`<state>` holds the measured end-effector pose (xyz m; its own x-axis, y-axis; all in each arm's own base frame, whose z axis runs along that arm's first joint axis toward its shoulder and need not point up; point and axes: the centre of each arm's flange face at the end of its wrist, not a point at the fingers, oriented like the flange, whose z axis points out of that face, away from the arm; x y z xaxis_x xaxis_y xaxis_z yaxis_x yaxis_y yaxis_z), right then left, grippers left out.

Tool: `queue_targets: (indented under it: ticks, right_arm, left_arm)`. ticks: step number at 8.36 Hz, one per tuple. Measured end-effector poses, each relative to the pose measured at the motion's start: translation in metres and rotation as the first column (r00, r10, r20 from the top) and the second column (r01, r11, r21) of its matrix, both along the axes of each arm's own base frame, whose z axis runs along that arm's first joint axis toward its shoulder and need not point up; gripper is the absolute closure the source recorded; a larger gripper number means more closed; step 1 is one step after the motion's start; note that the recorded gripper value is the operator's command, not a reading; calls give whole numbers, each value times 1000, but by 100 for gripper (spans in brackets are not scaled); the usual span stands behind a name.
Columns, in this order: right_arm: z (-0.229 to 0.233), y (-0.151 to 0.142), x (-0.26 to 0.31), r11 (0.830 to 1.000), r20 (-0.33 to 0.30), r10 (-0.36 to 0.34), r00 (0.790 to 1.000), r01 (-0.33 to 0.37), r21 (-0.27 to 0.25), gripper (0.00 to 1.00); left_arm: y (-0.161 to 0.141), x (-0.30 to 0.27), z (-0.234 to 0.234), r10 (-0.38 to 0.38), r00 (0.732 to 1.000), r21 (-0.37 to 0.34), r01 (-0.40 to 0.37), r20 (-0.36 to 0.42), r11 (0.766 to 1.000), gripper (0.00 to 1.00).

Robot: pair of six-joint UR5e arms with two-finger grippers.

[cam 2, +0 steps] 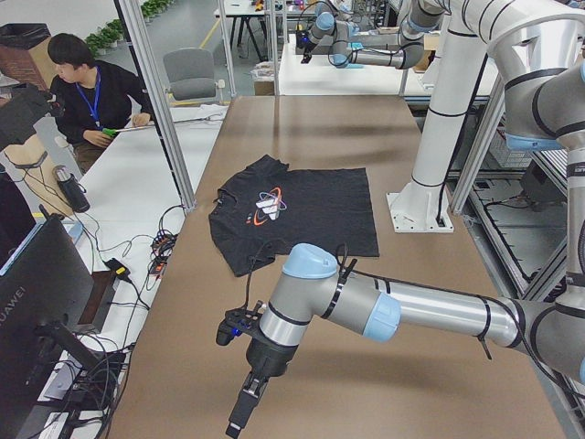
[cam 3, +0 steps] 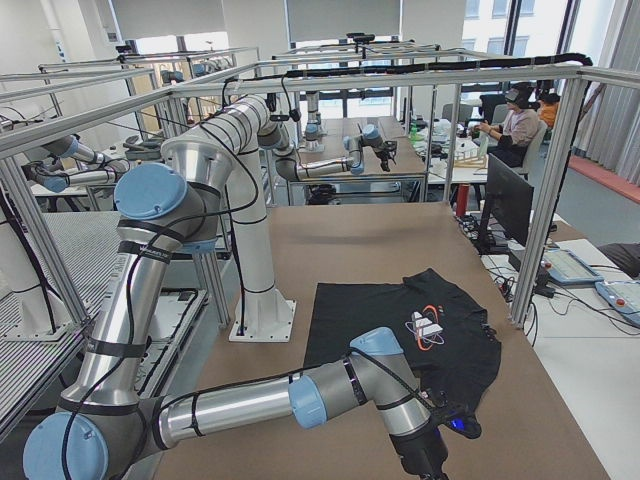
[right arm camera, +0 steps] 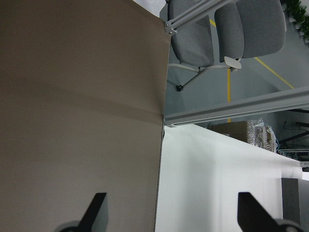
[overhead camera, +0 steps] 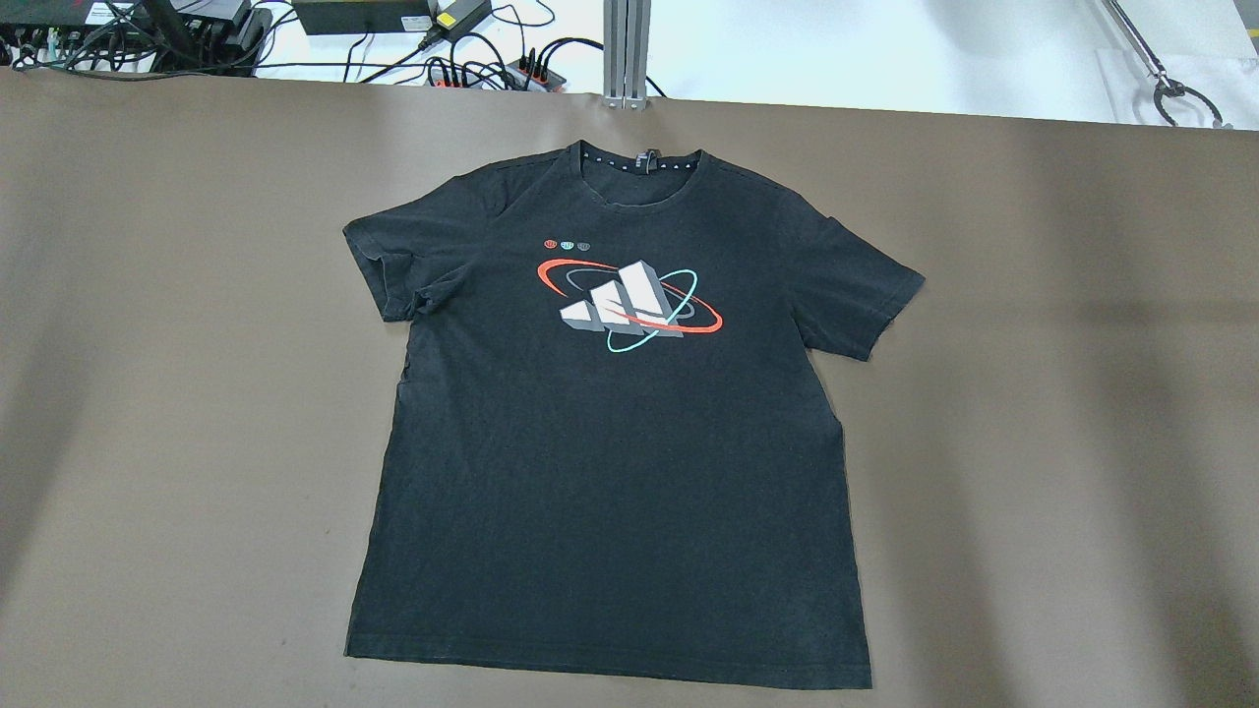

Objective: Fold clothes

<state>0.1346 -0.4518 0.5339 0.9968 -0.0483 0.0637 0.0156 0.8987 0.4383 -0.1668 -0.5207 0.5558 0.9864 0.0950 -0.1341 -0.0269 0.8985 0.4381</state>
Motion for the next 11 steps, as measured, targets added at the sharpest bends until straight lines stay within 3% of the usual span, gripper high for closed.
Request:
queue_targets:
  ticks: [4, 7, 11]
  right_arm:
    - [-35, 1, 0, 996, 0, 6, 1000, -6, 91, 6]
    - [-28, 3, 0, 994, 4, 10, 1000, -10, 107, 6]
    - [8, 20, -2, 993, 9, 8, 1000, -9, 116, 6]
  left_arm:
    - [0, 1, -39, -2, 1000, 72, 2, 0, 997, 6]
    - [-8, -4, -56, -62, 998, 94, 61, 12, 994, 6]
    - [-18, 11, -71, -49, 999, 123, 50, -8, 991, 7]
